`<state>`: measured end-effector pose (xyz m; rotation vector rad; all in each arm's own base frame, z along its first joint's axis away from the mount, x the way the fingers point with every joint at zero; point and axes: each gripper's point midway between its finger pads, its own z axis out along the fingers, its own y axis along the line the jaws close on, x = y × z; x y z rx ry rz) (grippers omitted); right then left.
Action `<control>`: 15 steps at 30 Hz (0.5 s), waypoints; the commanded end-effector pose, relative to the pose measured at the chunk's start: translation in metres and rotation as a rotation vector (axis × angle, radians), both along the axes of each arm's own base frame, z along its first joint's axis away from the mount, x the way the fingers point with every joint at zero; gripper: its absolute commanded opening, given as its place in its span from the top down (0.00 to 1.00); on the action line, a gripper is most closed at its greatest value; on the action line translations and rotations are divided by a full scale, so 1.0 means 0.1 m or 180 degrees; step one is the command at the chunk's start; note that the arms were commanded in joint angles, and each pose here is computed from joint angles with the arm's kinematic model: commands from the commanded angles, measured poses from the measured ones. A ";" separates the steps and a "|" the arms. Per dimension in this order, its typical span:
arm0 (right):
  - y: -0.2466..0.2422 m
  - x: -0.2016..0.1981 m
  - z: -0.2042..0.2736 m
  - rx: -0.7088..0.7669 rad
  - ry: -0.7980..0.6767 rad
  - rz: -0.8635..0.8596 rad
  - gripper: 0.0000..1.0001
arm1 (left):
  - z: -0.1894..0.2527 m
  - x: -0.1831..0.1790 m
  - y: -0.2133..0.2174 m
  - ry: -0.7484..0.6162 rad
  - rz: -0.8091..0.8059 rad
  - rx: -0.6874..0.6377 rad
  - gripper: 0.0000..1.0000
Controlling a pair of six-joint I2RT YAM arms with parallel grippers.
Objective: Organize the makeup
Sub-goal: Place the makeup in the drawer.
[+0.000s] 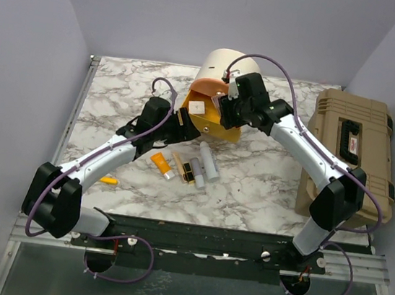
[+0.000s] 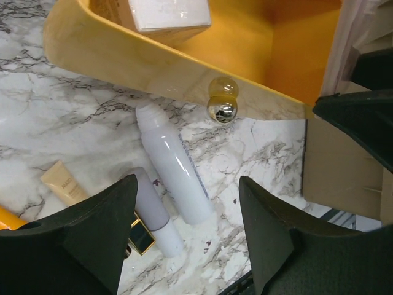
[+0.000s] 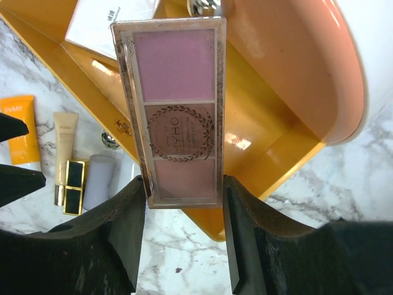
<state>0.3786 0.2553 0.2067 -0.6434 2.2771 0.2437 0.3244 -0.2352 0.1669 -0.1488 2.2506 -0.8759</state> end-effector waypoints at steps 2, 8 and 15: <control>0.08 0.11 0.20 -0.0080 -0.0394 0.0484 0.55 | 0.19 0.00 -0.20 -0.0208 -0.0232 -0.0279 0.28; -0.03 0.25 0.05 -0.0563 -0.0337 0.0583 0.55 | 0.17 0.06 -0.29 -0.0265 -0.0255 -0.0473 0.26; -0.12 0.20 -0.07 -0.0834 -0.0280 0.0773 0.53 | 0.20 0.08 -0.35 -0.0316 -0.0232 -0.0637 0.26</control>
